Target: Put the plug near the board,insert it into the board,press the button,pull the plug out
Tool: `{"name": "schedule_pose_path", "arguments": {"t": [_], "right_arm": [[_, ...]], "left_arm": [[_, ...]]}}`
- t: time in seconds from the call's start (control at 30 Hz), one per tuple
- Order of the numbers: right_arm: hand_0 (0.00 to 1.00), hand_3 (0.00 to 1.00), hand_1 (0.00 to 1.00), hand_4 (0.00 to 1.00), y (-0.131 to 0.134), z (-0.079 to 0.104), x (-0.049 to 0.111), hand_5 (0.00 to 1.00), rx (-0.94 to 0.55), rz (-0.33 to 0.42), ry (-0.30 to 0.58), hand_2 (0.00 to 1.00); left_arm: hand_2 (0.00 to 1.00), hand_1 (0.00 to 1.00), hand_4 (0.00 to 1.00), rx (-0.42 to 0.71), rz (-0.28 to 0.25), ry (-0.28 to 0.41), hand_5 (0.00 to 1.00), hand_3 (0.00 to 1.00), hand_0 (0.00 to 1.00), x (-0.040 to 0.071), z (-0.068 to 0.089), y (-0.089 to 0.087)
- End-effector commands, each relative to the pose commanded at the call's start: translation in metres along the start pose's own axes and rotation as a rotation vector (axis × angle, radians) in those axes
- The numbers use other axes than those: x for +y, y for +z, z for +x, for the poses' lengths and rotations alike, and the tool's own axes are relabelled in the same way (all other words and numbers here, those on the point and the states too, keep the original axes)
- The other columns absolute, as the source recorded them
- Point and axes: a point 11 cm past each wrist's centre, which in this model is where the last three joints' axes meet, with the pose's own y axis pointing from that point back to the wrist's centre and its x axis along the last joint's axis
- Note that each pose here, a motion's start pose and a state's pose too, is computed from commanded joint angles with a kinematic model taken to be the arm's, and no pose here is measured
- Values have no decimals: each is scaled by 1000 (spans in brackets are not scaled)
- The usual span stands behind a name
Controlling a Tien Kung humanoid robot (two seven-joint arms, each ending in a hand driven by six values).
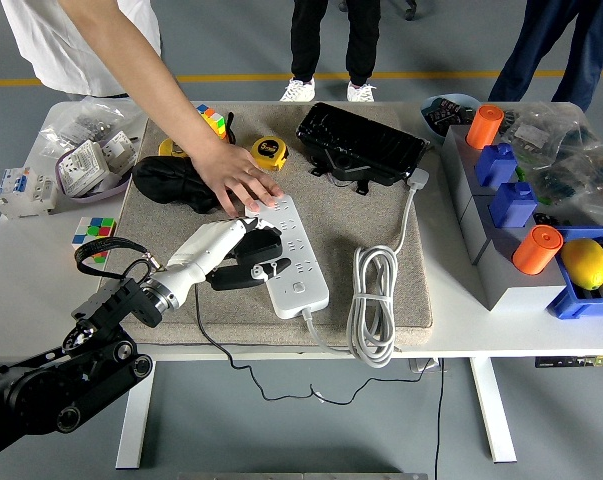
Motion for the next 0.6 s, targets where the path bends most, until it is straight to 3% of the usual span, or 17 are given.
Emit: {"name": "schedule_pose_path", "arguments": {"t": [0.37, 0.4, 0.57, 0.6], "right_arm": [[613, 536, 609, 664, 0, 1, 0, 185, -1, 0, 1, 568], [612, 535, 608, 664, 0, 1, 0, 184, -1, 0, 0, 568], [612, 535, 608, 664, 1, 1, 0, 184, 1, -1, 1, 568], [613, 535, 608, 664, 0, 1, 0, 182, 1, -1, 0, 567]], "left_arm": [[777, 778, 819, 45, -56, 69, 794, 738, 740, 3, 25, 19], [755, 752, 820, 52, -62, 71, 783, 734, 703, 4, 27, 22], [755, 752, 820, 114, -77, 53, 783, 734, 703, 10, 31, 40], [590, 508, 843, 134, -71, 37, 512, 696, 319, 11, 30, 43]]}}
